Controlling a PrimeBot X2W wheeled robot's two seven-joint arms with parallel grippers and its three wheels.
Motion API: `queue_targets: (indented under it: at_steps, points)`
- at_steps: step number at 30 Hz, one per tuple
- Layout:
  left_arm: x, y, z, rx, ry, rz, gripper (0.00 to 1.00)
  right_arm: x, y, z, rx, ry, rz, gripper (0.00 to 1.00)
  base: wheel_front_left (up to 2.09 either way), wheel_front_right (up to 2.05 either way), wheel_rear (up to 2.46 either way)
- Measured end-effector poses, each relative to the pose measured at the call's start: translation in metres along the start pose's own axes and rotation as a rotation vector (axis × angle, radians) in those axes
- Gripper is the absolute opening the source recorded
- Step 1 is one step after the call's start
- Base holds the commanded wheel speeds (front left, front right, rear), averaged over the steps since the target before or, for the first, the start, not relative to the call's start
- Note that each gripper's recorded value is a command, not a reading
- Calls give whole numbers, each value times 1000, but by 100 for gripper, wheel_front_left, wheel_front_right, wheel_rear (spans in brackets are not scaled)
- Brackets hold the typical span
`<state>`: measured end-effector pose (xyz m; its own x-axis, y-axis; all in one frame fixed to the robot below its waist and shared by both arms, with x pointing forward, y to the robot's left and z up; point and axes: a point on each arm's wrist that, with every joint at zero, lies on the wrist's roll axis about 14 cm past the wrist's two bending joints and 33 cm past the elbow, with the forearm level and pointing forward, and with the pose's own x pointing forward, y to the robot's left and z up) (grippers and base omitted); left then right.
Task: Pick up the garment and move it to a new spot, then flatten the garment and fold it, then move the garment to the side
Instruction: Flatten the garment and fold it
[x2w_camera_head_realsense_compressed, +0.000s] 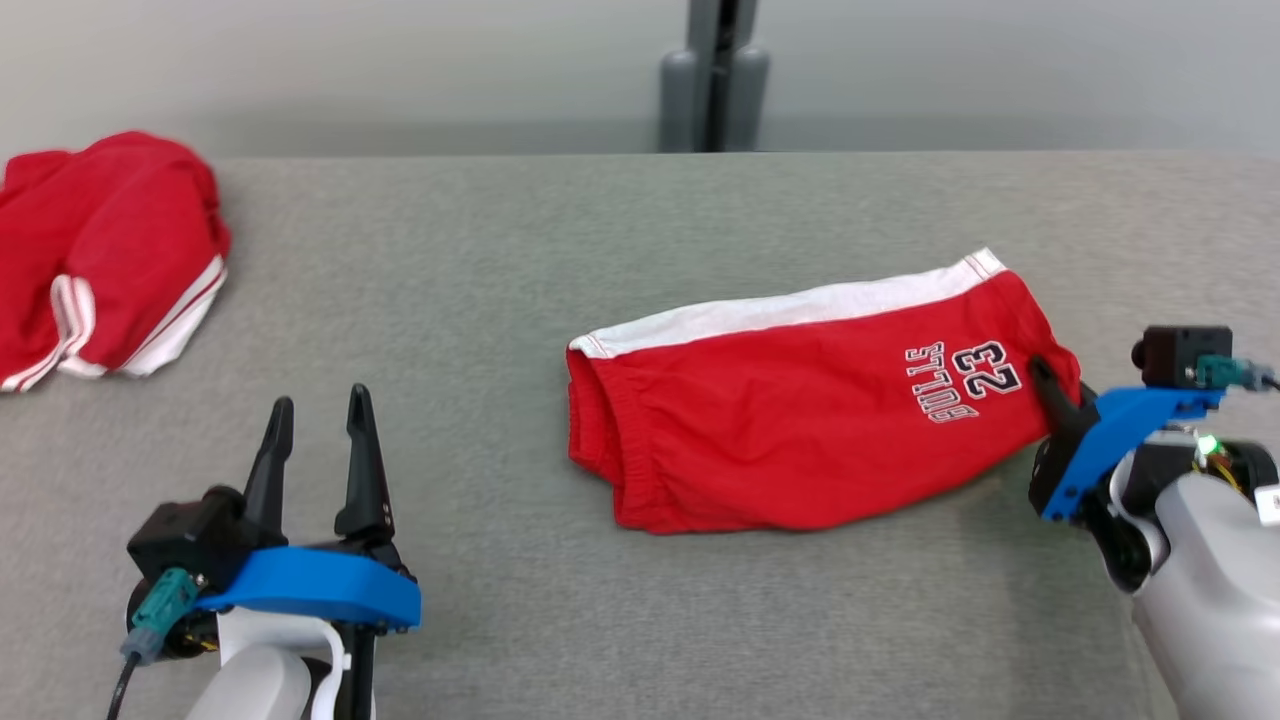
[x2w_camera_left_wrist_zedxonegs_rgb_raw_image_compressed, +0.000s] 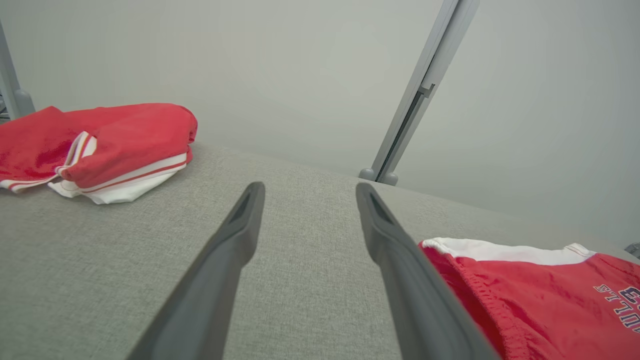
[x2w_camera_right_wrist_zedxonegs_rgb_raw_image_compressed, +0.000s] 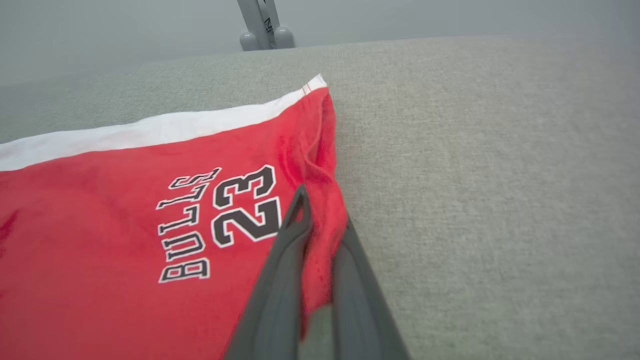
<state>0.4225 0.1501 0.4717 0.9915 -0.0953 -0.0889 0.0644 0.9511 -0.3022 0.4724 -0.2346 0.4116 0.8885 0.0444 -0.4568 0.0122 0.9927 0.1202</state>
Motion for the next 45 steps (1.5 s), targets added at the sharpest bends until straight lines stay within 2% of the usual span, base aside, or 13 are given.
queue_targets:
  at_steps: [10, 16, 20, 26, 29, 32, 36, 39, 45]
  points:
    - [0, -42, -12, 6, 26, -107, 100, -61, -57, -27, 146, -82, -151, 0, 0, 0, 0]
    - [-4, -40, -20, 14, 48, -100, 100, -60, -55, -23, 146, -108, -151, 0, 0, 0, 0]
    - [-8, -33, -19, 18, 46, -79, 100, -43, -20, 6, 113, -170, -63, 0, 0, 0, 0]
    - [-16, -23, -15, 10, 33, -41, 100, -25, 71, 47, 50, -246, 152, 0, 0, 0, 0]
    - [-21, -18, -14, 5, 30, -25, 100, -24, 122, 54, 20, -242, 269, 0, 0, 0, 0]
    - [-24, -13, -12, 2, 25, -10, 100, -25, 157, 41, -41, -191, 353, 0, 0, 0, 0]
    - [-29, -6, -11, 0, 19, 12, 100, -28, 186, 8, -135, -92, 426, 0, 0, 0, 0]
    - [-31, -2, -10, -2, 17, 25, 100, -31, 197, -11, -159, -36, 460, 0, 0, 0, 0]
    - [-35, 0, -13, 0, 23, 34, 100, -34, 189, -22, -230, -14, 450, 0, 0, 0, 0]
